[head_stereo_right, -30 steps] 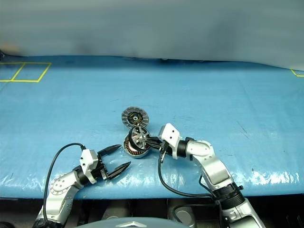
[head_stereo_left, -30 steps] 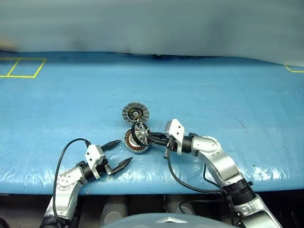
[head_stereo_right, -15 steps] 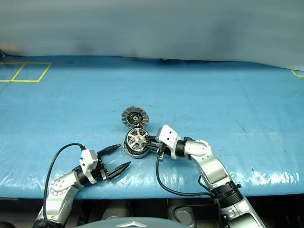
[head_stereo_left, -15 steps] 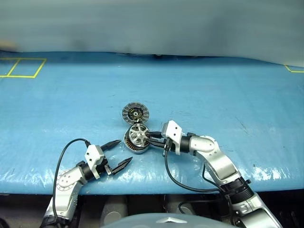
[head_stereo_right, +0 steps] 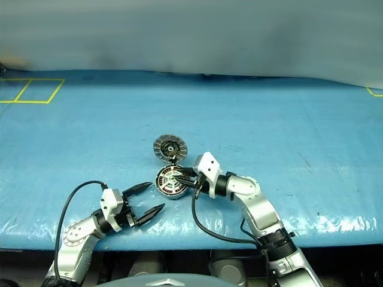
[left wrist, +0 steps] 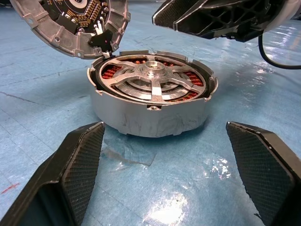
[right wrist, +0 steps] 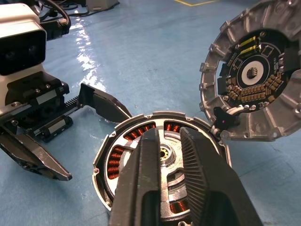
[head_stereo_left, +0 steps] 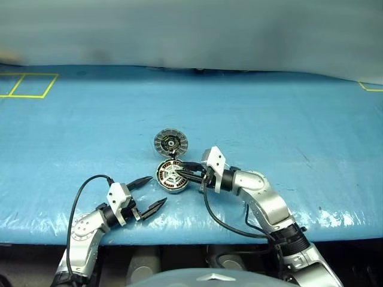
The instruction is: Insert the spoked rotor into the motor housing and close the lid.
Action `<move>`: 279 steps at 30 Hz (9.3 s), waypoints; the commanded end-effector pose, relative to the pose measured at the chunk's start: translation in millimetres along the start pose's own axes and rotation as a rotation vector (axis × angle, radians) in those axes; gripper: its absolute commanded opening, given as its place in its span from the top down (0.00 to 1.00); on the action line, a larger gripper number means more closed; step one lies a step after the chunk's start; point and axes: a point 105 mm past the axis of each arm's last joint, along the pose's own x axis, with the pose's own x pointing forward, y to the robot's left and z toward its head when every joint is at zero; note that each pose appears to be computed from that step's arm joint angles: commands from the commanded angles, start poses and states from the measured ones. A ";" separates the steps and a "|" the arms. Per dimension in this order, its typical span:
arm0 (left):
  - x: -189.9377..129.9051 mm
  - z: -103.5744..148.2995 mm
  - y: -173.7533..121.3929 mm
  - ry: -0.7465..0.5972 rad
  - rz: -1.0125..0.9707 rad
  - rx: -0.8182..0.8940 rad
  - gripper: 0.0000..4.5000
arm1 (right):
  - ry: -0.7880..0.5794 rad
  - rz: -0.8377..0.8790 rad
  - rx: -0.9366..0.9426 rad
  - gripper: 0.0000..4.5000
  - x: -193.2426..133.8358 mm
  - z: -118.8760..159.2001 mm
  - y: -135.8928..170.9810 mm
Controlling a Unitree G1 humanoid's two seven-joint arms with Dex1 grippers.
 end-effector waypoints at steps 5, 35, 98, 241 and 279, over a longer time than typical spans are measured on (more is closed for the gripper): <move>1.5 5.5 -0.1 -0.021 0.007 0.024 0.02 | 0.075 -0.046 -0.022 0.99 15.7 -13.9 -7.9; -3.4 4.3 0.5 -0.023 0.035 0.016 0.02 | 0.157 -0.393 -0.225 0.99 -48.6 11.2 -88.9; -8.1 6.0 2.3 -0.010 0.041 0.012 0.02 | 0.095 0.206 -0.187 0.99 36.9 -5.2 11.7; 18.0 2.1 8.1 0.056 -0.008 -0.018 1.00 | -0.147 -0.054 0.080 0.01 2.6 29.0 -19.7; 15.3 -1.9 6.5 0.069 0.004 -0.010 1.00 | -0.064 -0.085 0.869 0.71 -23.9 -35.1 -6.4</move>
